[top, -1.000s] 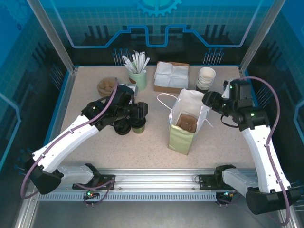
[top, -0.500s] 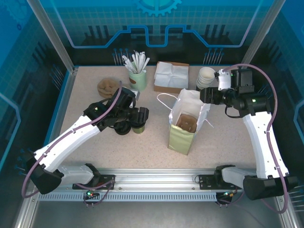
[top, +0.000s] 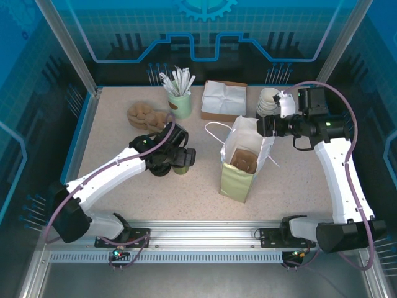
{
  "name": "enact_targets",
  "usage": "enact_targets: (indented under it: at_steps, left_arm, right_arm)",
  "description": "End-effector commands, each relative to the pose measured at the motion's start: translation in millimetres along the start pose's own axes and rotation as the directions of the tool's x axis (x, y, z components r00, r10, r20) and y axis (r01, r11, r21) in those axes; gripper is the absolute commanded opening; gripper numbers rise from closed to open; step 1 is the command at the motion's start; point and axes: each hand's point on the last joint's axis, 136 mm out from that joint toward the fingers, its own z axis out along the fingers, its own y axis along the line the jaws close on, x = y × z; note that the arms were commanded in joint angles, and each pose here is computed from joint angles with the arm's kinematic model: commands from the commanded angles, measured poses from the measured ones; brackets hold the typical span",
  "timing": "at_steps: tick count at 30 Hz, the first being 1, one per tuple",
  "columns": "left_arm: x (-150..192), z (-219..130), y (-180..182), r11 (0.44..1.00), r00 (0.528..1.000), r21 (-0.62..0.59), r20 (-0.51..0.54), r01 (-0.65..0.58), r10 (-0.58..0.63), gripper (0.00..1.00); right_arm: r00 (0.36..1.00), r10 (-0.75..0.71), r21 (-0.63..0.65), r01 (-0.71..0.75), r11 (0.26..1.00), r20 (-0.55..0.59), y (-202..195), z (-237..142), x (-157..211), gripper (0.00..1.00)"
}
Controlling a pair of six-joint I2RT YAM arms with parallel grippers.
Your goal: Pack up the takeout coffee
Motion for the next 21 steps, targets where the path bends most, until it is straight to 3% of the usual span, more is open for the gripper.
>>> enact_targets:
  at_steps: [1,21]
  left_arm:
    - [-2.5,10.3,6.6,0.999,1.000,-0.049,-0.002,0.023,-0.023,0.94]
    - [6.4,37.4,15.7,0.992,0.999,-0.123,-0.032,0.004,-0.008,0.85]
  right_arm:
    - [1.000,-0.016,-0.001,0.016,1.000,0.015,1.5,-11.0,-5.1,0.71]
    - [1.000,-0.007,0.012,0.007,1.000,-0.013,-3.3,-5.7,-8.5,0.71]
